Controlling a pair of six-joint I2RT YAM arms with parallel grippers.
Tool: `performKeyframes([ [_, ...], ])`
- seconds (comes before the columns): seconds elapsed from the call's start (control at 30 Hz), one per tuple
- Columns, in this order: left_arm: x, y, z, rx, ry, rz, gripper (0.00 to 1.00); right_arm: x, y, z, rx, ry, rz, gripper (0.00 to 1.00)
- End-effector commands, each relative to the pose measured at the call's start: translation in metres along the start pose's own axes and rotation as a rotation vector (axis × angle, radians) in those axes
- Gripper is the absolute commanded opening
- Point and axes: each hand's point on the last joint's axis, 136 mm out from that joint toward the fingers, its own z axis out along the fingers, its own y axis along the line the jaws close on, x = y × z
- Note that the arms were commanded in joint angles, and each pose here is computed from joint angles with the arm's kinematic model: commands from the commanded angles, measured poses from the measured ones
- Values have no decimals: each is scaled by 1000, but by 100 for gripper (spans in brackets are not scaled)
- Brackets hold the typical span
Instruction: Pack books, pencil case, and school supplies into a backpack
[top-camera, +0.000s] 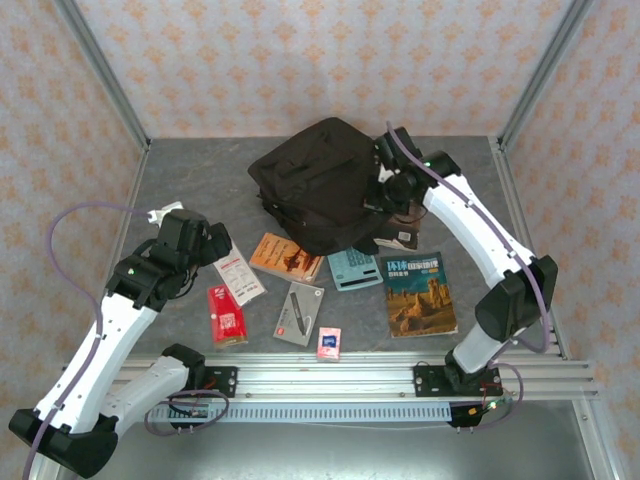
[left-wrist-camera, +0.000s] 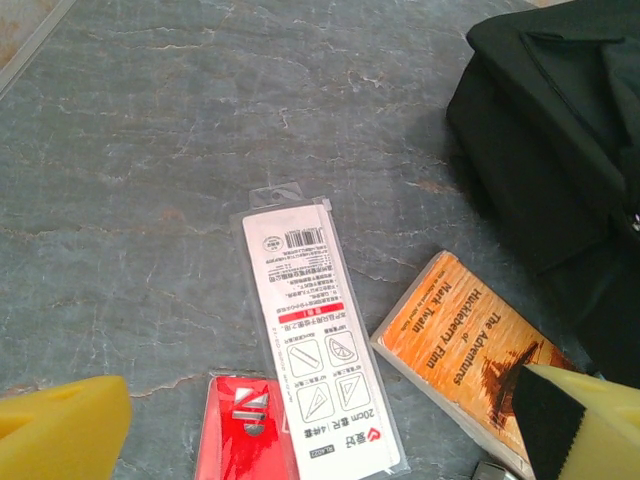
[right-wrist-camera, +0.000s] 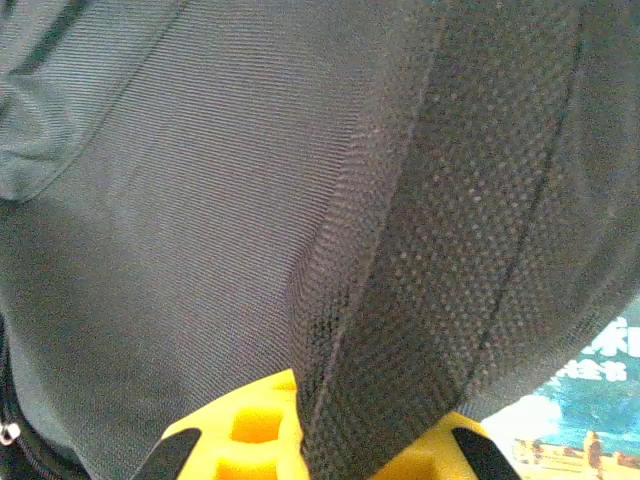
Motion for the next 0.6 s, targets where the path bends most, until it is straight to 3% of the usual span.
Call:
performKeyframes([
  [0.0,-3,8,-1,-41,-17,-13,100,-8,-31,-11,64,-80,-1,0],
  [0.1,-3,8,1,-41,-14,-12,100,-3,-49,-1,107,-89,-3,0],
  [0.3,2,2,7,-29,19,-7,100,-3,-58,1,128,-138,-34,42],
  [0.47,8,-3,12,-19,50,1,99,-17,-19,-38,-22,-276,-129,47],
  [0.57,8,-4,13,-14,51,0,98,-7,23,-31,-125,-285,-272,47],
])
